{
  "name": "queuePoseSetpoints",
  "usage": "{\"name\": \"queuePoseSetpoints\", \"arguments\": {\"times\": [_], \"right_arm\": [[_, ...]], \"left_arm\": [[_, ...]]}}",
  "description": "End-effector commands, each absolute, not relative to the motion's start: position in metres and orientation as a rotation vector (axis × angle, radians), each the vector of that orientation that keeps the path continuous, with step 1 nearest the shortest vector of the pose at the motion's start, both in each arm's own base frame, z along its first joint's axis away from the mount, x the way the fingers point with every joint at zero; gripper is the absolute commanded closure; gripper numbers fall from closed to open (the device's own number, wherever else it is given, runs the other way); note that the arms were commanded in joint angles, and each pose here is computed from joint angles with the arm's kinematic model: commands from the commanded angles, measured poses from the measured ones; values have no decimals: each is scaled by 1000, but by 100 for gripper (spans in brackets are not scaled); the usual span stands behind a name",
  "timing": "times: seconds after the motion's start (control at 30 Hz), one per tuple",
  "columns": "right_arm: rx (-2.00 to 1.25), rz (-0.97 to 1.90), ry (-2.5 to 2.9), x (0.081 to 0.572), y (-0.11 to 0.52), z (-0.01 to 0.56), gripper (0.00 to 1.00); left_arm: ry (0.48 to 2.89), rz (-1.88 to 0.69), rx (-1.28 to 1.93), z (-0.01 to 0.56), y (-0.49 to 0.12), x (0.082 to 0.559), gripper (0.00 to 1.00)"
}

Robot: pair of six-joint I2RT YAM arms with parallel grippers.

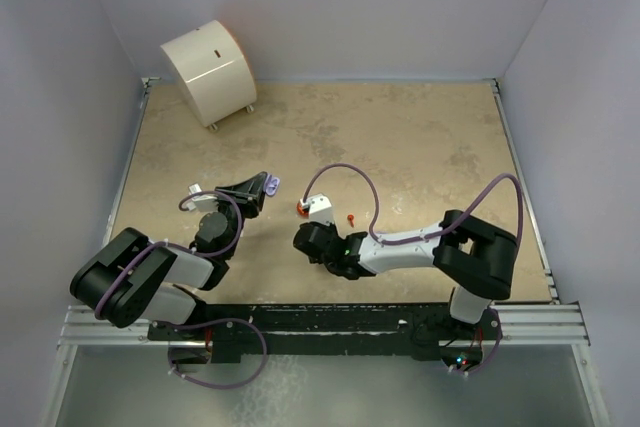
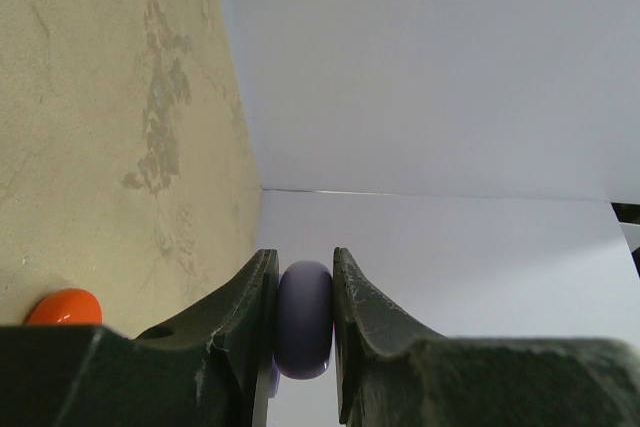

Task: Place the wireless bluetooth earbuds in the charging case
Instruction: Pick up the earbud from the center of the board.

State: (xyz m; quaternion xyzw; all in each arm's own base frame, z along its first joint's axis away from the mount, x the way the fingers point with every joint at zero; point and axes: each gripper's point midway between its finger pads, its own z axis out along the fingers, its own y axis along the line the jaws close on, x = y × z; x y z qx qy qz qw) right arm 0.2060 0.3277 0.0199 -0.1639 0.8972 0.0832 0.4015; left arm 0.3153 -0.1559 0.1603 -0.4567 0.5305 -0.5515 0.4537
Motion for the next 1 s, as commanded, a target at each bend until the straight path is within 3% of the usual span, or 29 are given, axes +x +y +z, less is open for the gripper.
{"name": "queuePoseSetpoints", "arguments": {"times": [0.0, 0.7, 0.97], "right_arm": [[-404, 262, 2284, 199, 325, 24, 63], [-431, 281, 2306, 194, 327, 18, 74], [-429, 287, 2310, 194, 328, 19, 85]], "left_arm": [[1275, -1376, -1103, 170, -152, 313, 100], [1275, -1371, -1107, 169, -151, 313, 100], [1275, -1371, -1106, 169, -150, 312, 100]]}}
